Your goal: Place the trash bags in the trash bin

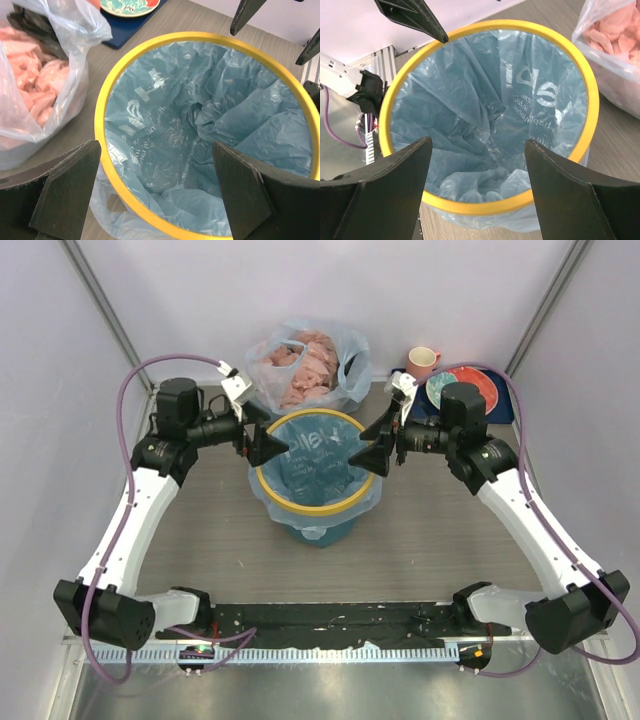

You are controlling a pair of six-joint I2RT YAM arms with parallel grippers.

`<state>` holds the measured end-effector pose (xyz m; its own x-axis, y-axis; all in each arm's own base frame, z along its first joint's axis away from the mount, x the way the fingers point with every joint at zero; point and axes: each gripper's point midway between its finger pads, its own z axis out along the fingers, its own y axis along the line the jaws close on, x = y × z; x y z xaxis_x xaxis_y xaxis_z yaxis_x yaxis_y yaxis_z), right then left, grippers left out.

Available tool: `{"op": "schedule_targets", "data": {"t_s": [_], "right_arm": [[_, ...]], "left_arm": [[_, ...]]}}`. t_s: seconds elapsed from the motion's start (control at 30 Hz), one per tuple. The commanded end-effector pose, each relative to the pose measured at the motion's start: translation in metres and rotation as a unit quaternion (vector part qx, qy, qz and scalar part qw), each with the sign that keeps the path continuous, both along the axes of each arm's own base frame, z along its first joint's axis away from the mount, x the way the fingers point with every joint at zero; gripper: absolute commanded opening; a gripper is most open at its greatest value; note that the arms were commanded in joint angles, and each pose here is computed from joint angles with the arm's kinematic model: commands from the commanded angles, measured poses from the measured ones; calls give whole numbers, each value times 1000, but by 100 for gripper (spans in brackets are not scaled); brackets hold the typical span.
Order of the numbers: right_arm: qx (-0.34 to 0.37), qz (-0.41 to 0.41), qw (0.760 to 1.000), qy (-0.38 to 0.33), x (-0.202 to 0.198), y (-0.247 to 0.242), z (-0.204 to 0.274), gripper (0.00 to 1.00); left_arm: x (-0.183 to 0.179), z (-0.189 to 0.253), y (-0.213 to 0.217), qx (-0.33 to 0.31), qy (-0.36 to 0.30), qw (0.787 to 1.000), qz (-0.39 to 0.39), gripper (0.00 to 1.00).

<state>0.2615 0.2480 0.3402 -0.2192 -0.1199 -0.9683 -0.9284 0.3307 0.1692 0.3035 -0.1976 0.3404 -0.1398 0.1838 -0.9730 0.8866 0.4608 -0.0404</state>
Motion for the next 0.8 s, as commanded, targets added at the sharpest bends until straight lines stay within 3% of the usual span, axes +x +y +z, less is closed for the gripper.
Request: {"op": "schedule_targets", "data": {"t_s": [0.0, 0.2, 0.33, 0.4, 0.5, 0.6, 0.77], "right_arm": [[-2, -21, 1000, 9, 22, -2, -6, 81], [29, -81, 996, 16, 43, -17, 30, 83], [66, -181, 980, 38, 78, -59, 60, 83], [70, -230, 970, 49, 92, -88, 59, 83], [41, -308, 948, 59, 104, -129, 38, 84], [-34, -401, 912, 79, 111, -177, -5, 86], [-154, -475, 855, 142, 93, -222, -93, 88]], "left_arm": [[18, -11, 0, -11, 26, 999, 30, 98], [39, 31, 32, -43, 82, 988, 120, 100], [50, 32, 78, -42, 174, 963, 200, 100], [59, 30, 121, -64, 208, 942, 256, 100], [58, -2, 164, -55, 267, 903, 331, 100], [47, -42, 190, -2, 293, 876, 383, 100], [15, -103, 201, 47, 314, 853, 414, 100]]}}
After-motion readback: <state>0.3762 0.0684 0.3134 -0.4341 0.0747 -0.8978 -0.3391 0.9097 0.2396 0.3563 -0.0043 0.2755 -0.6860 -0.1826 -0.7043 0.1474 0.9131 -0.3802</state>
